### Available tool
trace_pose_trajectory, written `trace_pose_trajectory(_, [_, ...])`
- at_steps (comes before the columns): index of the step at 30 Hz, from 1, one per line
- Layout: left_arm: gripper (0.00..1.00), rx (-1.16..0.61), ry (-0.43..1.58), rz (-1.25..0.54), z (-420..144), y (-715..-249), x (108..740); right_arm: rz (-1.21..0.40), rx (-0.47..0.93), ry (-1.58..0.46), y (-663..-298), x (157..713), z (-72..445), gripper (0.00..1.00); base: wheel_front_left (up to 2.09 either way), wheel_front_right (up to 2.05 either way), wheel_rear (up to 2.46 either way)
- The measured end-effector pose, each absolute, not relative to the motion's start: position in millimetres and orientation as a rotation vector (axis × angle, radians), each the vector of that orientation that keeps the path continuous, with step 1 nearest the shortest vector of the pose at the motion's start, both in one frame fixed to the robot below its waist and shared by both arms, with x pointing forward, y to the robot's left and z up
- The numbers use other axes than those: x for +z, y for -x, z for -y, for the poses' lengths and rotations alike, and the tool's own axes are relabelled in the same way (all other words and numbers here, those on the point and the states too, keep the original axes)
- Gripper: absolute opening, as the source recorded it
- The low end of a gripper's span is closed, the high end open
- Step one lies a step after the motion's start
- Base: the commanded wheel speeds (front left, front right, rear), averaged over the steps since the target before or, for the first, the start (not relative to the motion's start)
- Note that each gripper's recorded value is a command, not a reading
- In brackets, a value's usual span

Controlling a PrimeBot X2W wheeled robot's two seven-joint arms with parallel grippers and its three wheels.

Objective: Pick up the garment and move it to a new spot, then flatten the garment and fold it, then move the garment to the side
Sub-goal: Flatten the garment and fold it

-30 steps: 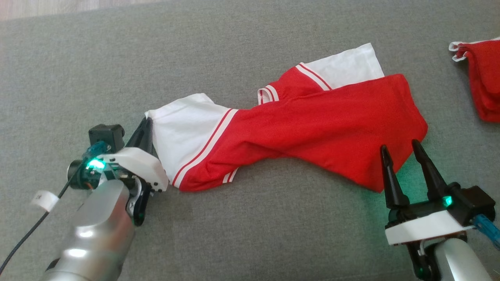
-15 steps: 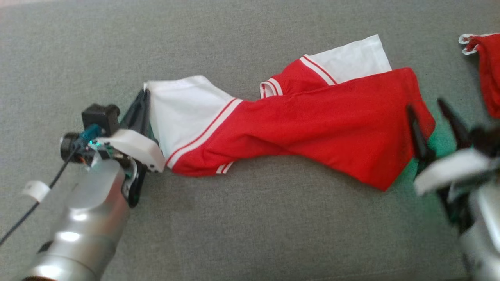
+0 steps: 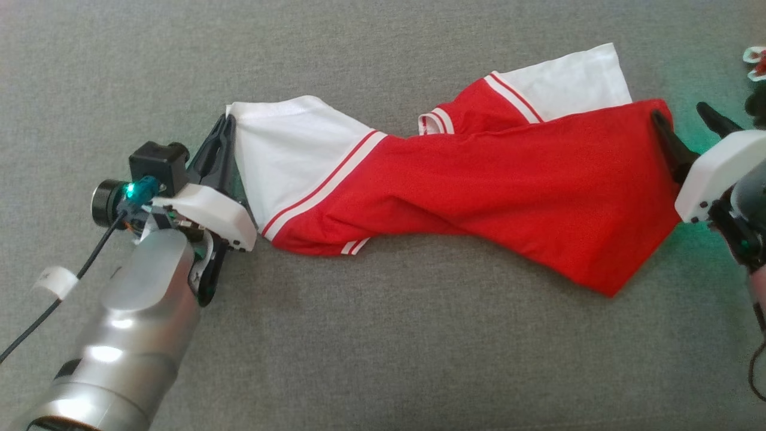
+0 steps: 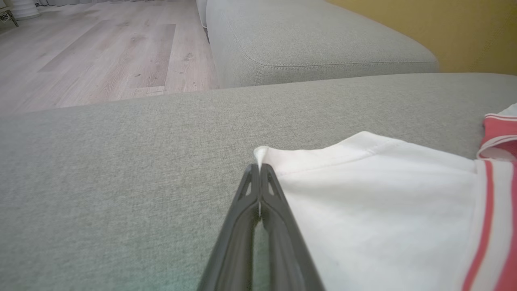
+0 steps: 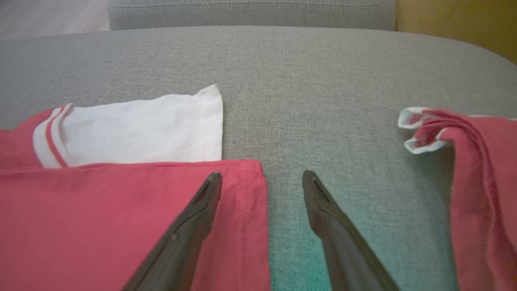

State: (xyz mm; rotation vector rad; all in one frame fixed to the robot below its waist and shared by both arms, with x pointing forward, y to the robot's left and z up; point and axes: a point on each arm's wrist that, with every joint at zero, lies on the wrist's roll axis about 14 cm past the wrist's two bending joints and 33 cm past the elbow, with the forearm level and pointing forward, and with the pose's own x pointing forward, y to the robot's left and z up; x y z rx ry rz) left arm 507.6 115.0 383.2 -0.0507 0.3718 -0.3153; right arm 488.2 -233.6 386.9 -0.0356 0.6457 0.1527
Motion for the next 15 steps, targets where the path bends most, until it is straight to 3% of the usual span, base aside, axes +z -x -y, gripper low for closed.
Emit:
trace_pose_trajectory(12, [0.00, -0.316, 0.048, -0.381, -118.7, -506.8, 376.1, -0.701, 0.164, 0.063, -502.3, 362.5, 224.0, 1.00, 0.00, 0.00, 0.00])
trace_pose_trajectory(13, [0.00, -0.316, 0.047, -0.382, -118.8, -506.6, 375.8, -0.700, 0.164, 0.065, -503.3, 362.2, 223.8, 0.90, 0.00, 0.00, 0.00])
trace_pose_trajectory(14, [0.00, -0.316, 0.047, -0.383, -118.8, -506.4, 375.6, -0.702, 0.167, 0.069, -504.3, 362.0, 223.0, 0.69, 0.00, 0.00, 0.00])
trace_pose_trajectory(15, [0.00, -0.318, 0.046, -0.383, -118.7, -506.1, 375.5, -0.704, 0.170, 0.073, -505.1, 361.8, 222.1, 0.57, 0.00, 0.00, 0.00])
